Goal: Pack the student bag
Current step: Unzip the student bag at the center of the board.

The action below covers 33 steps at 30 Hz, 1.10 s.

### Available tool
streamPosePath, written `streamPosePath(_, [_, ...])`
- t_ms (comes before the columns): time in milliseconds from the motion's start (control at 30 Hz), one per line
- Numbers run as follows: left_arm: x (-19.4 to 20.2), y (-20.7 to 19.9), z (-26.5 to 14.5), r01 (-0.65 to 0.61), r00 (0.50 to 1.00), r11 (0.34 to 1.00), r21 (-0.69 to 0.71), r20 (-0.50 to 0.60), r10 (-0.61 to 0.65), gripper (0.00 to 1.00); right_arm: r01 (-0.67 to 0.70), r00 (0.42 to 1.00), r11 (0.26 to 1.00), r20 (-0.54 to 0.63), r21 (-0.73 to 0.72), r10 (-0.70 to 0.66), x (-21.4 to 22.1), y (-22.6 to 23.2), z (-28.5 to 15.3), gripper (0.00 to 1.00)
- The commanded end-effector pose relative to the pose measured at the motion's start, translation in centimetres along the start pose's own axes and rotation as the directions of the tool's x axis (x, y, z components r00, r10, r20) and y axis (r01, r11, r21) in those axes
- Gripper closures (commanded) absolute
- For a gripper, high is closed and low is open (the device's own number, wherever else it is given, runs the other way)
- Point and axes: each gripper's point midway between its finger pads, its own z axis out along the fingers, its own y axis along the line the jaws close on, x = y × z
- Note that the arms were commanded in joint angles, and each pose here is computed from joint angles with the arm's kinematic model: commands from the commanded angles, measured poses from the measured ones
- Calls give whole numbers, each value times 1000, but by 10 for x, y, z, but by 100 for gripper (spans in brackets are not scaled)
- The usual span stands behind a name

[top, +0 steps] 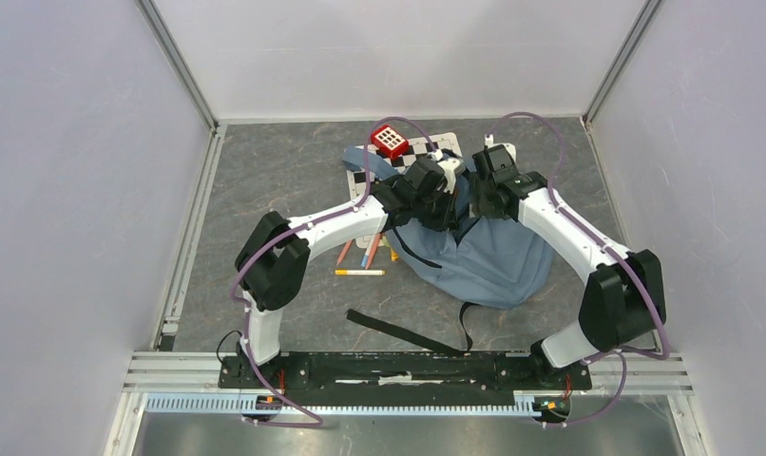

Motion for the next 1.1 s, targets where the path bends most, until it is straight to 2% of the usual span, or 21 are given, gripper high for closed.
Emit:
streamPosePath(0, [-7, -18, -10, 25, 1000, 998, 62, 15, -26, 98, 12, 997, 996, 74, 85, -19, -25, -18, -23, 37])
streamPosePath(167, [-5, -18, -6, 25, 1000, 997, 68, 10, -26, 98, 30, 997, 991, 73, 129, -40, -20, -33, -35, 63])
streamPosePath(300, [1, -13, -3, 21, 1000, 998, 54, -8, -21, 98, -14, 996, 999, 92, 43, 10, -30, -20, -48, 88])
streamPosePath(400, [6, -7, 0, 17, 1000, 999, 31, -24, -16, 97, -52, 990, 998, 128, -18, 54, -45, -12, -64, 98])
streamPosePath(633, [16, 11, 4, 24, 998, 998, -55, -60, -28, 97, -105, 972, 991, 200, -85, 120, -57, -11, -86, 100])
streamPosePath(833, [28, 40, 6, 72, 990, 976, -207, -103, -95, 98, -119, 971, 988, 197, -102, 137, -48, -11, -87, 100])
streamPosePath(1067, [26, 55, 2, 125, 985, 958, -257, -84, -150, 95, -114, 971, 988, 196, -109, 134, -41, -12, -86, 100])
